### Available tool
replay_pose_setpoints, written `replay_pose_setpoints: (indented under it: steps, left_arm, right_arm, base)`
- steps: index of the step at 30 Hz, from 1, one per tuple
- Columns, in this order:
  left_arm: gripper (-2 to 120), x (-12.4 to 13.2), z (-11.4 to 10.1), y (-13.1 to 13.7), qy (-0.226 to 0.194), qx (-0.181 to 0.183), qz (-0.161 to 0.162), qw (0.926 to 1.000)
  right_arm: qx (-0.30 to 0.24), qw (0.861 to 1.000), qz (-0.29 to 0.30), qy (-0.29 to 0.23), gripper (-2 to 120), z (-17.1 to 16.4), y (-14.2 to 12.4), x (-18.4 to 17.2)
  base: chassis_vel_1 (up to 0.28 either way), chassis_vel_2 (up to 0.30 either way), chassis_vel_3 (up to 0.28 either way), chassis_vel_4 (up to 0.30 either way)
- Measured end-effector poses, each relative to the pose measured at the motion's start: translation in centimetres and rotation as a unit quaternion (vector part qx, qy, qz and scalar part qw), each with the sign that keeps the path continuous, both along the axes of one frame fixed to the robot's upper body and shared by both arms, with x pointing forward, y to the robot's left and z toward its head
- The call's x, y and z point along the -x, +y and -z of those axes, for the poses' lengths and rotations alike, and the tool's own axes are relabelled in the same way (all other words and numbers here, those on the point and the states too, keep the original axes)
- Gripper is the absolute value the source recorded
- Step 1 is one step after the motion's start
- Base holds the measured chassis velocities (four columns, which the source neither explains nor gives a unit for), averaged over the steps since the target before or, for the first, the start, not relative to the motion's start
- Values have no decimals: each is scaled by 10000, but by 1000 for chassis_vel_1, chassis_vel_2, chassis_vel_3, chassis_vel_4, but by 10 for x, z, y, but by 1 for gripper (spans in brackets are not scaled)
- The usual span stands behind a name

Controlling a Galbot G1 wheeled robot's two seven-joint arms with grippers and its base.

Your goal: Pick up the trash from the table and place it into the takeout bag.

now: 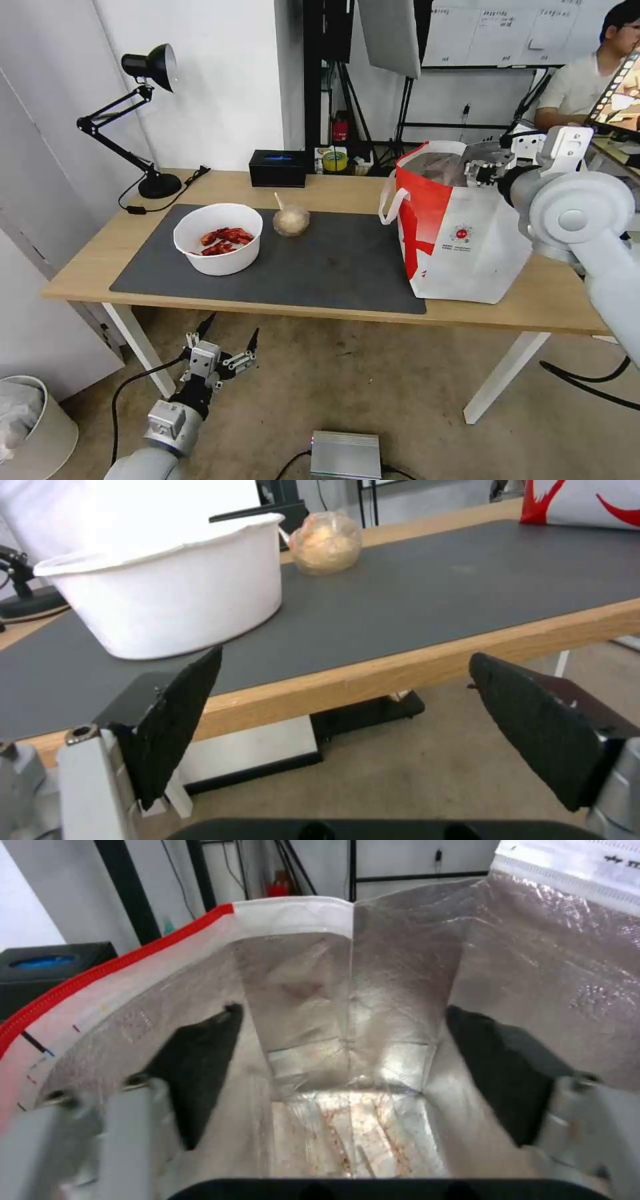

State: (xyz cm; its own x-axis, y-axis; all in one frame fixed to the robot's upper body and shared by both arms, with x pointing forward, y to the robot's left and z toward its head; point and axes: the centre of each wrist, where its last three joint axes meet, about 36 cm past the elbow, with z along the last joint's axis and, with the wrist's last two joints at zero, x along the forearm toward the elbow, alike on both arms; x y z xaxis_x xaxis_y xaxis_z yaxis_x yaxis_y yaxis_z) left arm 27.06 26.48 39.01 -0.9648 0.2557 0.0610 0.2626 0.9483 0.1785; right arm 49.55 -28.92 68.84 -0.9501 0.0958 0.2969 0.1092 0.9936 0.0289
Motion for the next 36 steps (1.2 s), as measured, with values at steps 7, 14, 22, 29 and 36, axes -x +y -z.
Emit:
replay_pose_setpoints:
  steps: [7, 14, 22, 29, 36]
  left_arm:
    - [100, 0, 0, 0, 0, -3, 2, 10000]
    - [100, 0, 1, 0, 15, 13, -7, 10000]
    - [100, -1, 1, 1, 6, 7, -16, 10000]
    - [100, -1, 2, 2, 0, 8, -29, 10000]
    - [100, -2, 2, 1, -17, 37, -33, 10000]
  right_arm:
    - [1, 10000, -85, -32, 99, 4, 1, -1]
    - [-343, 9934, -801, -743, 100, 8, 7, 4]
    - [-512, 9581, -2141, -1832, 100, 34, 11, 25]
    - [-471, 9317, -3227, -1602, 100, 88, 20, 71]
    - [-504, 9327, -3317, -1322, 100, 135, 32, 101]
  base:
    - [0, 0, 0, 0]
    - [0, 0, 0, 0]
    - [0, 0, 0, 0]
    - [0, 0, 0, 0]
    - [0, 0, 0, 0]
